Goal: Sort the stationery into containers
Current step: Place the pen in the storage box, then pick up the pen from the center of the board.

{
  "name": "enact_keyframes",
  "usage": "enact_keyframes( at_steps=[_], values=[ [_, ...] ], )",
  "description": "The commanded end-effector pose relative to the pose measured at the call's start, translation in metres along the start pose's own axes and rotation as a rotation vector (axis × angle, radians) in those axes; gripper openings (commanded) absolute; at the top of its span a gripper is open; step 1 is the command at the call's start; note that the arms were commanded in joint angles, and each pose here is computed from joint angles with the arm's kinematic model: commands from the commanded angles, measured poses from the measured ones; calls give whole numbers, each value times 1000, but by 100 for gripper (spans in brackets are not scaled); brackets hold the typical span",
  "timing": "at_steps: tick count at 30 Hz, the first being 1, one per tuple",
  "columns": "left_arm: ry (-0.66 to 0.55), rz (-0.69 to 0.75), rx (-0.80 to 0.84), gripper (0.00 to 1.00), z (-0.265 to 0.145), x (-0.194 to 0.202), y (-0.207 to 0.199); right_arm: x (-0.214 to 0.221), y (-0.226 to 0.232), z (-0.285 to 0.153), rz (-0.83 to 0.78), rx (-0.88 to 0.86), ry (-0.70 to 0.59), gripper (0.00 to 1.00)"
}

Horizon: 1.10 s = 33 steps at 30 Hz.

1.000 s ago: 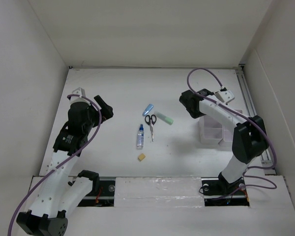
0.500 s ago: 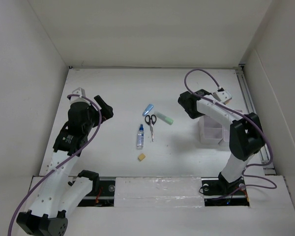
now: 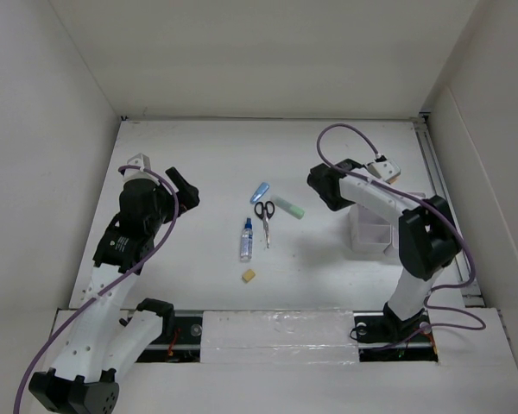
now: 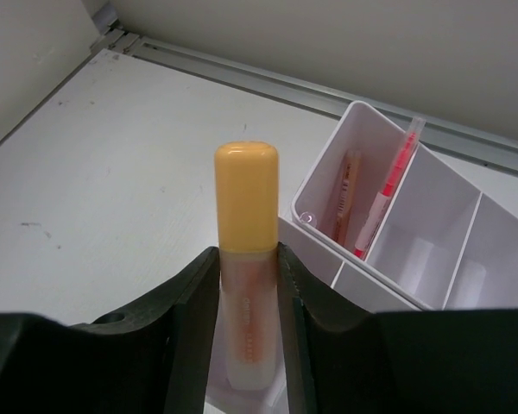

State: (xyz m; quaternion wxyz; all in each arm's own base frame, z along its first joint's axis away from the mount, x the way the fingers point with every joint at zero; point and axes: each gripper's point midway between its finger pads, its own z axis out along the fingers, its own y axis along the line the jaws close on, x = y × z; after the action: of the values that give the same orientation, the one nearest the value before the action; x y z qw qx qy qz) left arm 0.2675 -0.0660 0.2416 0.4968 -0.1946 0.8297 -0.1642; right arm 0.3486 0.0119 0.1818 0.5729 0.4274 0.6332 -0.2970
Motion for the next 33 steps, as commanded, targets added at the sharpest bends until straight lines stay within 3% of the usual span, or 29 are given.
enact_keyframes(
  at_steps=[1, 3, 11, 16, 18, 19, 20, 22, 23, 24, 25, 26, 28, 30, 33],
  values=[
    [-26, 11, 33, 100, -2, -5, -6, -25, -1, -6, 27, -32, -43, 39],
    [-26, 11, 33, 100, -2, -5, -6, -25, -2, -6, 18, -32, -44, 47],
    [-28, 10, 46, 100, -2, -6, -9, -22, 0, -11, -14, -49, -42, 51],
    [-28, 10, 46, 100, -2, -6, -9, -49, 26, -65, -47, -227, -67, 81],
    [-34, 10, 39, 100, -2, -7, -8, -53, 45, -105, -213, -338, -112, 98],
    [-34, 10, 38, 100, -2, -7, -8, -62, 56, -120, -248, -366, -118, 100],
    [-35, 11, 15, 100, -1, -7, -3, -56, 60, -128, -393, -379, -130, 100],
    [-57, -13, -41, 100, -2, -11, 6, -57, 71, -145, -418, -424, -76, 100],
    [-67, -25, -72, 100, -2, -12, 12, -45, 80, -154, -471, -465, -38, 100],
    [-74, -36, -107, 100, -5, -14, 17, -50, 81, -159, -697, -552, -36, 100],
    [-105, -49, -172, 100, -6, -18, 29, -32, 120, -186, -559, -799, 136, 100],
    [-130, -82, -196, 100, -10, -23, 32, -19, 119, -186, -555, -886, 190, 100],
    [-171, -105, -244, 100, -17, -30, 41, -47, 126, -194, -398, -1034, 211, 100],
    [-185, -111, -233, 100, -21, -32, 40, -44, 130, -197, -411, -1119, 260, 100],
    [-179, -104, -197, 100, -22, -31, 35, -19, 153, -218, -578, -1335, 340, 100]
  ],
)
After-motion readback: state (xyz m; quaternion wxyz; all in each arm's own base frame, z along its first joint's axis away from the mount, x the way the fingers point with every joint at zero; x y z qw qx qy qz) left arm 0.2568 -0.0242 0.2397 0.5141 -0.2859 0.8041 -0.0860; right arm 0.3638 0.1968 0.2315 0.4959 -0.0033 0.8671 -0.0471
